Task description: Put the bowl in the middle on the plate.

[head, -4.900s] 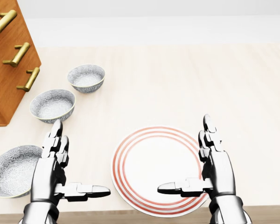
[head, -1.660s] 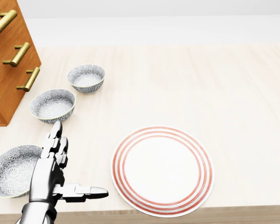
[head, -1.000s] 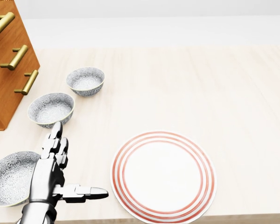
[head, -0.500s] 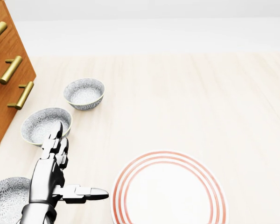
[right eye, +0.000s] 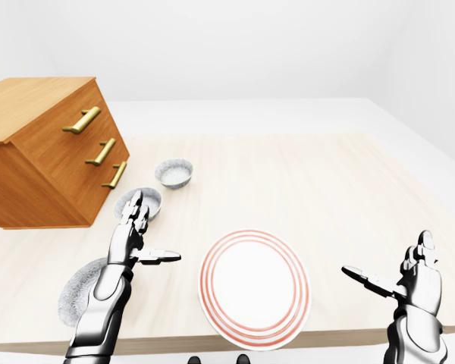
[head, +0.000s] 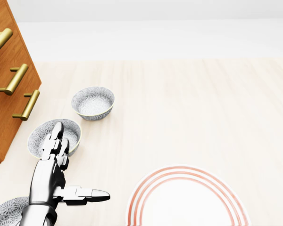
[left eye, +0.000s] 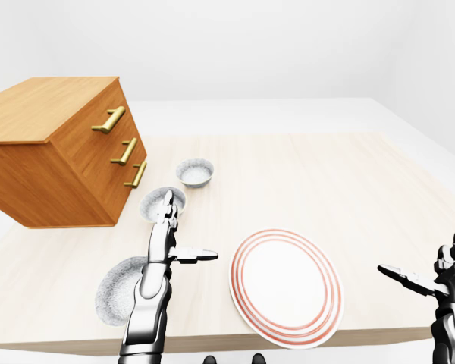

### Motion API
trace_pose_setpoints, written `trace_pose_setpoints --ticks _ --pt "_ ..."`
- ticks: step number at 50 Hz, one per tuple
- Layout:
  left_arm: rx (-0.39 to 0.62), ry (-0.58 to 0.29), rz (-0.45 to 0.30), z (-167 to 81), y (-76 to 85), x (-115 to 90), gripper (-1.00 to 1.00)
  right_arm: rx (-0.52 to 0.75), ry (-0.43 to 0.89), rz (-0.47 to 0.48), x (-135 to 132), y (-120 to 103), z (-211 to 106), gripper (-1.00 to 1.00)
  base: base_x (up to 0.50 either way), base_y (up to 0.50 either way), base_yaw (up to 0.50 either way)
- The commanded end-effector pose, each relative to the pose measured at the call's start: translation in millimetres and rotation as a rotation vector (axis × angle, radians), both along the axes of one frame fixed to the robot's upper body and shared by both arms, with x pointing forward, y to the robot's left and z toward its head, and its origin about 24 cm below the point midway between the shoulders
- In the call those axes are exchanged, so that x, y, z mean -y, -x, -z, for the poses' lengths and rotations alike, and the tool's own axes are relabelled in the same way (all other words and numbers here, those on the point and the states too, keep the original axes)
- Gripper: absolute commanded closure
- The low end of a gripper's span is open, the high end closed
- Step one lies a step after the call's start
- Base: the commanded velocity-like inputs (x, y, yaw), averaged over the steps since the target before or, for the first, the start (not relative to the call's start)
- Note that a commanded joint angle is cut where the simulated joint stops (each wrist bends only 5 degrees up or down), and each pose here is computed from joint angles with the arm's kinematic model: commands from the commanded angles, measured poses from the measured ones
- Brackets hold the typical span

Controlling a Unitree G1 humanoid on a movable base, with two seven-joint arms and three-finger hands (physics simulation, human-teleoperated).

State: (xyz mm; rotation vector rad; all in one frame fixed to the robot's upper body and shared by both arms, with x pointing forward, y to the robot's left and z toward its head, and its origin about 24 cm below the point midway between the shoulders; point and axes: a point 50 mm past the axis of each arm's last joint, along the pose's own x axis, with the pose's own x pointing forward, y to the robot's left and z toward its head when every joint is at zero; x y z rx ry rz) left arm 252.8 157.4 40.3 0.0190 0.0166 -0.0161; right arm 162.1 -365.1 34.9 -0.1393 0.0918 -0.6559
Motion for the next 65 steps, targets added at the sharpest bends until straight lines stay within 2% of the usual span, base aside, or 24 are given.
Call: trace_pose_setpoints --ticks 1,22,31,32,33,34,38,42,44,51,52,54,55,57,59,62,64,65 --pt "0.001 -0.001 0.001 0 0.2 0 -1.0 -0.02 -0.002 0.002 1 0 4 -1.0 0.11 0.11 0.0" --pt "0.0 0.005 0.0 1 -1.2 0 -1.0 0.008 0.013 -0.001 -1 -2 -3 -1.0 0.09 0.08 0.0" --pt "0.003 -0.006 -0.027 2 -2.1 -4 -1.0 0.06 -0.017 -0.048 -5 1 -8 -1.0 0.0 0.01 0.0" --pt "0.008 -0.002 -0.032 2 -3.3 -5 -1.0 0.06 -0.017 -0.048 -5 1 -8 -1.0 0.0 0.0 0.0" --pt "0.071 0.046 -0.016 -9 -4.4 -3 -1.0 0.056 -0.012 -0.043 -5 2 -8 -1.0 0.0 0.0 0.0" --pt "0.088 0.065 -0.007 -13 -3.2 -3 -1.0 0.058 -0.012 -0.039 -4 1 -8 -1.0 0.0 0.0 0.0" --pt "0.104 0.069 -0.007 -19 -2.3 -3 -1.0 0.065 -0.01 -0.041 -5 1 -10 -1.0 0.0 0.0 0.0" --pt "0.103 0.034 -0.009 -20 -8.0 -2 -1.0 0.055 -0.015 -0.035 -3 1 -7 -1.0 0.0 0.0 0.0" --pt "0.11 -0.032 0.002 -24 -8.6 0 -1.0 0.062 -0.012 -0.039 -4 3 -9 -1.0 0.0 0.0 0.0" --pt "0.127 -0.147 0.01 -35 -14.2 -3 -1.0 0.065 -0.01 -0.04 -5 4 -9 -1.0 0.0 0.0 0.0" --pt "0.184 -0.169 -0.011 -42 -16.2 -4 -1.0 0.058 -0.015 -0.038 -4 3 -8 -1.0 0.0 0.0 0.0" --pt "0.258 -0.25 0.011 -56 -14.8 -1 -1.0 0.012 -0.002 -0.032 -4 3 -2 -1.0 0.0 0.0 0.0" --pt "0.259 -0.232 0.025 -64 -11.7 3 -1.0 0.035 -0.008 -0.044 -6 3 -5 -1.0 0.0 0.0 0.0" --pt "0.283 -0.33 0.04 -75 -11.2 7 -1.0 0.03 -0.002 -0.045 -6 3 -5 -1.0 0.0 0.0 0.0" --pt "0.28 -0.352 0.061 -79 -13.2 11 -1.0 0.029 -0.005 -0.046 -6 4 -4 -1.0 0.0 0.0 0.0" --pt "0.267 -0.468 0.028 -78 -20.0 8 -1.0 0.03 -0.003 -0.046 -6 4 -5 -1.0 0.0 0.0 0.0" --pt "0.266 -0.47 0.027 -78 -20.1 8 -1.0 0.03 -0.003 -0.046 -6 4 -5 -1.0 0.0 0.0 0.0" --pt "0.281 -0.531 0.057 -82 -20.5 11 -1.0 0.028 -0.003 -0.044 -5 4 -4 -1.0 0.0 0.0 0.0"
